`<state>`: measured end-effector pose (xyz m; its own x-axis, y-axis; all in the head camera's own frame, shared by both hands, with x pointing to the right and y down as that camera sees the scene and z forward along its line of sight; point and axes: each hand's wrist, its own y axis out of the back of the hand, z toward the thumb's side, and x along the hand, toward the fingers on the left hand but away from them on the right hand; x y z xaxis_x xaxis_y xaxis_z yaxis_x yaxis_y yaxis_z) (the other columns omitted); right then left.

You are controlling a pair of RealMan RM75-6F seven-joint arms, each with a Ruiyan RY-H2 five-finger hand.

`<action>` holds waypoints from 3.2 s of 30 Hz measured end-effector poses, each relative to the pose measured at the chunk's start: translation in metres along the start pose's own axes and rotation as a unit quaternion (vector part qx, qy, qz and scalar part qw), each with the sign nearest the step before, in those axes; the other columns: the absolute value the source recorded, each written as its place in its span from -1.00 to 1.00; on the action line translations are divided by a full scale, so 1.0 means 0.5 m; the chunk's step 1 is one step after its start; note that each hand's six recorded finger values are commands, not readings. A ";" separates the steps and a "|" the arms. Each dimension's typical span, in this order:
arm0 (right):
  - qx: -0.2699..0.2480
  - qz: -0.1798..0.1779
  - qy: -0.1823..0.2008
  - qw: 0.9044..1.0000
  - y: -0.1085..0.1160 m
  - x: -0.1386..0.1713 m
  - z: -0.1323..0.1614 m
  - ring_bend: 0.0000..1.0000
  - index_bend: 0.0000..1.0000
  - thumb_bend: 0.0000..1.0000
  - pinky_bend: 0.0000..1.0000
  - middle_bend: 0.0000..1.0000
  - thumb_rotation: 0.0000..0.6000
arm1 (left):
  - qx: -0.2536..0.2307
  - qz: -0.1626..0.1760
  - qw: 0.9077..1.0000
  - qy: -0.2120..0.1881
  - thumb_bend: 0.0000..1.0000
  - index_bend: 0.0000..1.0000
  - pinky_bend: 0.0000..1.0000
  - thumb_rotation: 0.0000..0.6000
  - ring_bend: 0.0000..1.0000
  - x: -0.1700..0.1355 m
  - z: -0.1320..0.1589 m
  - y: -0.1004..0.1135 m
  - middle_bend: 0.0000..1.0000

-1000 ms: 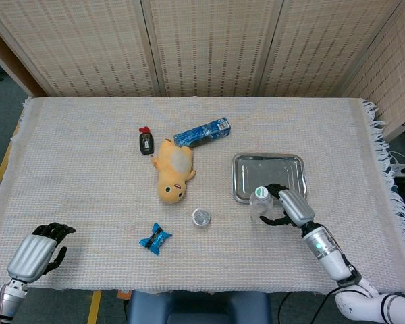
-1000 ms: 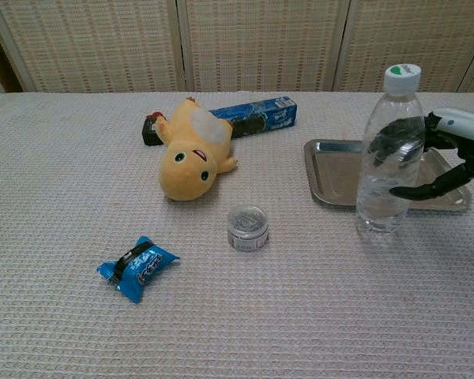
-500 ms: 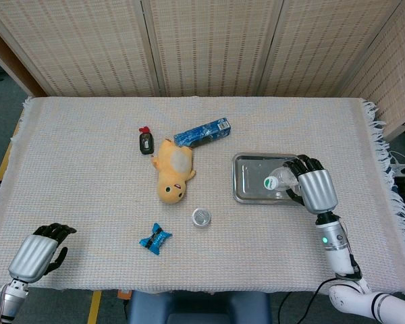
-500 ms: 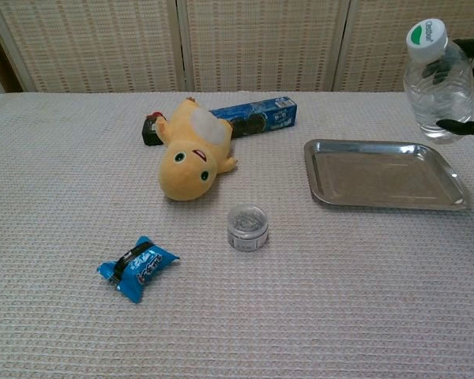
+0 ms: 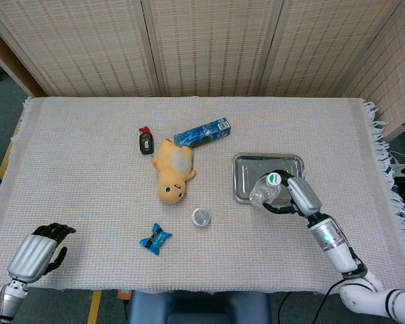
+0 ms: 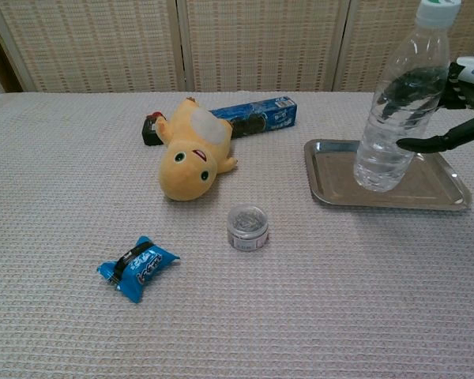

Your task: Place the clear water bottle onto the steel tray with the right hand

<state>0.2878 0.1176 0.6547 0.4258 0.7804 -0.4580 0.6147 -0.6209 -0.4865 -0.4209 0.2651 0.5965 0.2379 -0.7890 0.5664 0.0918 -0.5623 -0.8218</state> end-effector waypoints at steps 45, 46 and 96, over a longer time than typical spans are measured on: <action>0.090 -0.046 0.012 0.995 0.031 0.018 -0.028 -0.19 0.70 -0.92 0.03 0.08 1.00 | 0.001 -0.006 1.000 0.001 0.06 -0.39 -0.35 1.00 -0.53 0.002 0.001 -0.005 -0.39; 0.056 -0.045 0.011 0.997 0.031 0.019 -0.030 -0.16 0.70 -0.92 0.05 0.08 1.00 | 0.002 -0.006 1.000 0.000 0.06 -0.39 -0.35 1.00 -0.53 0.003 0.001 -0.005 -0.39; 0.063 -0.095 0.012 0.993 0.136 0.012 0.080 -0.16 0.72 -0.92 0.07 0.14 1.00 | 0.002 -0.013 1.000 0.001 0.06 -0.39 -0.35 1.00 -0.53 0.005 0.002 -0.010 -0.39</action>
<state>0.3057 0.0770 0.5893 0.3264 0.8853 -0.3313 0.5984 -0.4648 -0.6526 -0.4199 0.2665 0.6020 0.2337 -0.7743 0.5881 0.1016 -0.5821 -0.8067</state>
